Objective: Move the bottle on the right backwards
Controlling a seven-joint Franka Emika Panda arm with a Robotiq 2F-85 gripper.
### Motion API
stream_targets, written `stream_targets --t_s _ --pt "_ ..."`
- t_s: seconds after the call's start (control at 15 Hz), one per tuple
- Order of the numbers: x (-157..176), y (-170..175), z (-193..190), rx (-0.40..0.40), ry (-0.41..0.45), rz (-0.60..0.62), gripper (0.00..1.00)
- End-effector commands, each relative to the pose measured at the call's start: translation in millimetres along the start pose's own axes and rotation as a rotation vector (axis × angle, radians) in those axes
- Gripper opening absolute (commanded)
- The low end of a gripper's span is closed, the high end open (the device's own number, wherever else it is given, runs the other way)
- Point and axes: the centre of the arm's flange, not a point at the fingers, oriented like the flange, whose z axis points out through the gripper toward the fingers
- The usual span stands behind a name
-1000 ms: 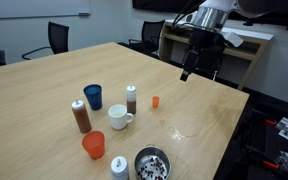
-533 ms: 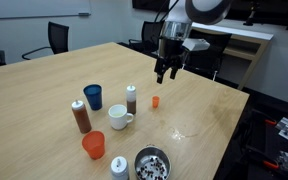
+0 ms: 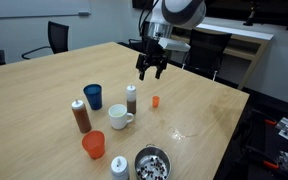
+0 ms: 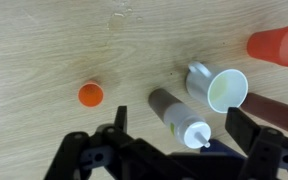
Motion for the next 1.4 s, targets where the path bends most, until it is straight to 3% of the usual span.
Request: stream_targets --t_s 0.0,0.2,0.33,0.6,1.0,1.33 --pt "0 0 -1 0.0 0.001 0.0 1.0" --pt "-1 0 -1 -0.001 -0.001 0.0 1.0" --pt "3 -3 4 0.04 -0.027 0.071 1.0" --pt "21 -7 15 0.158 -0.14 0.254 1.0" --pt "64 28 27 0.333 -0.256 0.483 1.0" --pt "77 39 64 0.482 -0.39 0.646 1.0"
